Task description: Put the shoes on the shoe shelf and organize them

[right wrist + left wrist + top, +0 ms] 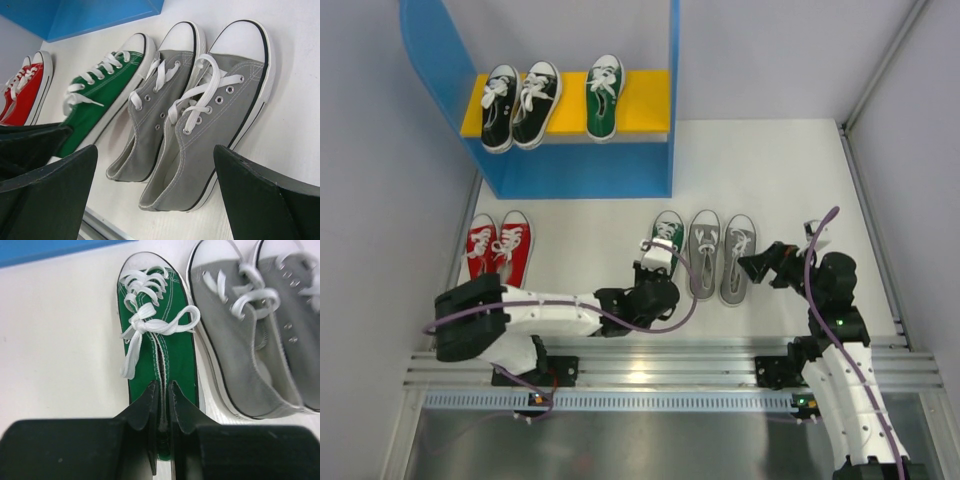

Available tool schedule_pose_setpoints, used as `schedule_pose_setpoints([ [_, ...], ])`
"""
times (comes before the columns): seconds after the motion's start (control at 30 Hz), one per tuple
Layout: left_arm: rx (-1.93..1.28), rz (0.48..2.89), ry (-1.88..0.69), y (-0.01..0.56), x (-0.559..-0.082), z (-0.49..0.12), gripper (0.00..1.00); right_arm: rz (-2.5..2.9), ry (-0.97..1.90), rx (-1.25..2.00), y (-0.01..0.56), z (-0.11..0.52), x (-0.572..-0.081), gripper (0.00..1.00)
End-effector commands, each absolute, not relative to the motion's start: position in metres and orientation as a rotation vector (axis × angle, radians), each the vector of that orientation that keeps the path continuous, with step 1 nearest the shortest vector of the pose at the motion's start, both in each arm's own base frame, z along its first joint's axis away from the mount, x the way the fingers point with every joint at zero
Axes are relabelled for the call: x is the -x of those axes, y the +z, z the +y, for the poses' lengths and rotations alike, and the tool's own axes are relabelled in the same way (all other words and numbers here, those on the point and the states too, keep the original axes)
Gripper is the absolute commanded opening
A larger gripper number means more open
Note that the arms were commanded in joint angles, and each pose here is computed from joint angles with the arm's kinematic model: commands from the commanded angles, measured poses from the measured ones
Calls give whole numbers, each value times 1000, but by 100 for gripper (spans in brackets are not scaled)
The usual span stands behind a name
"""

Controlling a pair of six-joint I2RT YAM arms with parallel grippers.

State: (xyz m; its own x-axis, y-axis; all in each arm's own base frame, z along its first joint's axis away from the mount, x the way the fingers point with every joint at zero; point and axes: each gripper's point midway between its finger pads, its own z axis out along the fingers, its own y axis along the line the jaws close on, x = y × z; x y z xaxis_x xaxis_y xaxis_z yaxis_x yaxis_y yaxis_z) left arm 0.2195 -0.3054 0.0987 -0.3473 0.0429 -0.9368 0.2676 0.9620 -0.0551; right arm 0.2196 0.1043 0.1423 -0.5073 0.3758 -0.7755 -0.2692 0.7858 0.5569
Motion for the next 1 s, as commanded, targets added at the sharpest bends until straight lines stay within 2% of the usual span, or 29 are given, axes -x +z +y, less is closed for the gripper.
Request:
schedule_pose_setpoints([
  [0.0, -172, 1845, -253, 177, -221, -294, 0, 1929, 783, -59, 146, 105, -219, 99],
  [0.47, -146, 1687, -290, 338, -211, -236, 0, 1928, 792, -56, 146, 106, -219, 99],
  [0.77, -180, 1539, -143, 408, -225, -230, 0, 1924, 798, -47, 148, 107, -219, 100],
  [0.97, -216, 1500, -123, 429, -242, -235, 0, 1925, 799, -40, 149, 108, -218, 100],
])
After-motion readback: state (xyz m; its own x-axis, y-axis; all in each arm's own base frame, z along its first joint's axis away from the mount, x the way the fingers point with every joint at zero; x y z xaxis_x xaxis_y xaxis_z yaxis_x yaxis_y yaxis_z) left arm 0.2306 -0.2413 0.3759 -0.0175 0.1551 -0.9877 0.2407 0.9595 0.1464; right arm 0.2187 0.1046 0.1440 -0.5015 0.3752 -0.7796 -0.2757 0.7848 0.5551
